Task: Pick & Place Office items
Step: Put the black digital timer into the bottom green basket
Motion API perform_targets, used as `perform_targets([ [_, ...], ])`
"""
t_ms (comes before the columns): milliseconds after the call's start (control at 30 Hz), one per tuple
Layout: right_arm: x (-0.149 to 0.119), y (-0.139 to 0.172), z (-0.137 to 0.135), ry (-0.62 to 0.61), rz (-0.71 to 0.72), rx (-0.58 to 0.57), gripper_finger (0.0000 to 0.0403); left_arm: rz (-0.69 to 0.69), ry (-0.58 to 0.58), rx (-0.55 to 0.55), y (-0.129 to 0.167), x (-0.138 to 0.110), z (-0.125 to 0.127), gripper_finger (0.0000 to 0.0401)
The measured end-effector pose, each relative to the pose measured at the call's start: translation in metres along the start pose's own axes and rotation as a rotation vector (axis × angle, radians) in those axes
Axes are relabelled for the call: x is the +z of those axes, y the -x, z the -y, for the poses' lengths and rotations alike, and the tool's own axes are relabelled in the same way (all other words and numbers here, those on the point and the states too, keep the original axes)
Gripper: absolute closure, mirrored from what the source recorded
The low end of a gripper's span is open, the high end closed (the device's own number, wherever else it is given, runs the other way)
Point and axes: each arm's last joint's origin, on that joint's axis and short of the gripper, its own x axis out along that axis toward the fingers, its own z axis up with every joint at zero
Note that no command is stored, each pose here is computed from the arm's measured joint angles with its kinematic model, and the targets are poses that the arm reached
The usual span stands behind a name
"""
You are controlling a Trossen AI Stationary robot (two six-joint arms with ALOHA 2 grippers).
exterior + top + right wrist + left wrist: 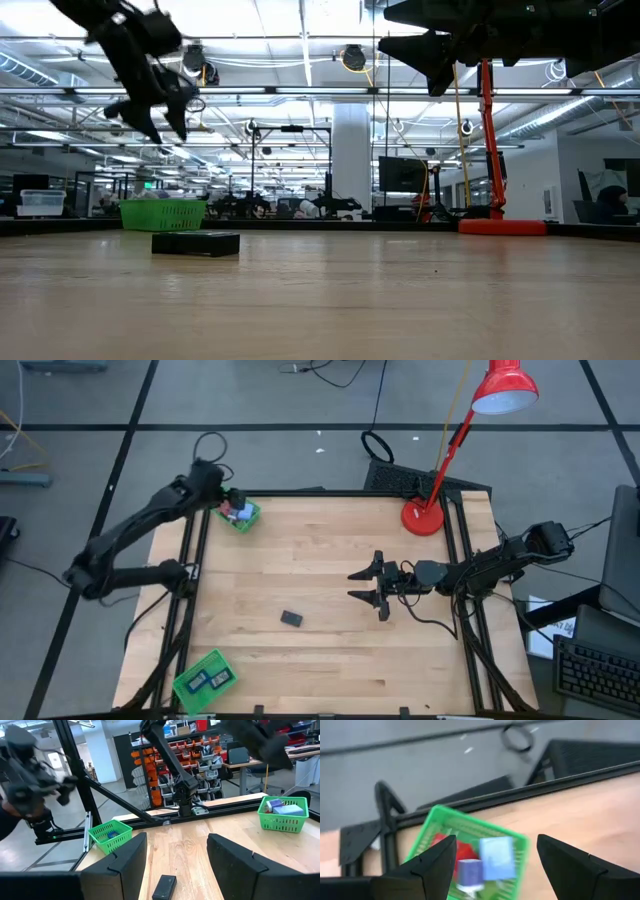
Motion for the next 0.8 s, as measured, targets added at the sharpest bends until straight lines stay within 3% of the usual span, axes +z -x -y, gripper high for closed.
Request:
perform_targets([
  [133,0.000,0.000,0.000,0.000,0.000,0.000,0.0206,0.100,-0.074,-0.171,0.046,-0.007,0.005,0.0121],
  [400,-0.003,-0.001,-0.003,-0.002,0.000,0.012,0.0206,0.190,-0.216,-0.532,0.116,-0.047,0.015,0.0121],
  [633,-0.026,-0.032,-0.026,0.026,-0.014,0.077,0.0206,0.308,-0.285,-0.819,0.114,-0.093,0.024,0.0121],
  [800,-0.040,-0.087,-0.044,0.092,-0.282,-0.032,0.0206,0.420,-0.358,-0.938,0.097,-0.124,0.040,0.0121],
])
